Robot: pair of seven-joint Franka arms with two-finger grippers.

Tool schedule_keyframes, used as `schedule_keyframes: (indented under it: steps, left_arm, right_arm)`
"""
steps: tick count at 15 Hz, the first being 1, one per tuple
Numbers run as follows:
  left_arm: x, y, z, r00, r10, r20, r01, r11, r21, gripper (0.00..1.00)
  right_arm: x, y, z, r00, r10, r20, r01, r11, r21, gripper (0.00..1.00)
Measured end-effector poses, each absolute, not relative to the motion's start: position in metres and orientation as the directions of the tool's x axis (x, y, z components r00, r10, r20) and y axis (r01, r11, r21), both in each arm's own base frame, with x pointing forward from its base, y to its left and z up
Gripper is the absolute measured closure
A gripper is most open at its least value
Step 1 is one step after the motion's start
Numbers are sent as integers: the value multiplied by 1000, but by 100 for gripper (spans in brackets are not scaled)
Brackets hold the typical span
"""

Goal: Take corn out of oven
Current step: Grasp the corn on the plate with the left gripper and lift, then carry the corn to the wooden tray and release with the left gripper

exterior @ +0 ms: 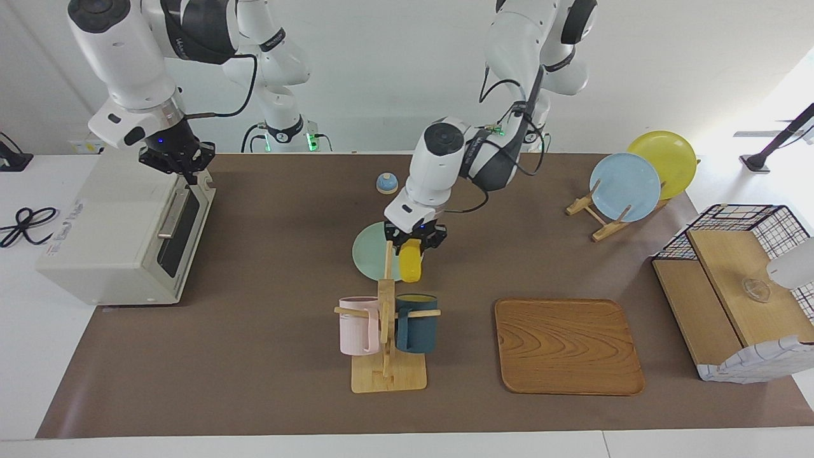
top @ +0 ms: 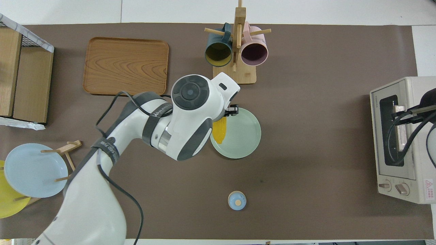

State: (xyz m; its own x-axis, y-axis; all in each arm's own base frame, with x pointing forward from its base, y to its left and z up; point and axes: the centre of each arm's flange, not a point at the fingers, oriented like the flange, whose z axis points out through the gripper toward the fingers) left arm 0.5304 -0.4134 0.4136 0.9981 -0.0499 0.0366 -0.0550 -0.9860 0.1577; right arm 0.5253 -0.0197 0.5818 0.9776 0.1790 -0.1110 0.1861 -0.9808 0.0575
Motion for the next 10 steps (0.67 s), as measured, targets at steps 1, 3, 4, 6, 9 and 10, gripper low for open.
schedule_keyframes:
  steps: [1, 3, 4, 6, 9, 10]
  left_arm:
    - [541, -386, 432, 998, -47, 32, -52, -987, 151, 46]
    - [572, -322, 453, 998, -45, 44, -51, -988, 145, 46]
    - [589, -290, 453, 998, -41, 52, -48, -989, 142, 46]
    - [619, -224, 448, 998, -26, 60, -34, -990, 135, 46]
    - [664, -152, 432, 997, 17, 71, 8, -991, 131, 46]
    - [681, -144, 422, 997, 23, 76, 13, -992, 128, 46]
  right_arm:
    - [526, -18, 580, 978, 171, -117, 177, -983, 40, 88]
    - [529, -17, 578, 980, 153, -123, 158, -987, 32, 87]
    - [529, -16, 578, 981, 148, -129, 153, -988, 31, 85]
    - [528, -14, 577, 979, 144, -142, 150, -988, 29, 67]
    - [528, -13, 578, 979, 142, -143, 148, -989, 30, 37]
    - [528, -14, 578, 980, 141, -143, 146, -989, 30, 25]
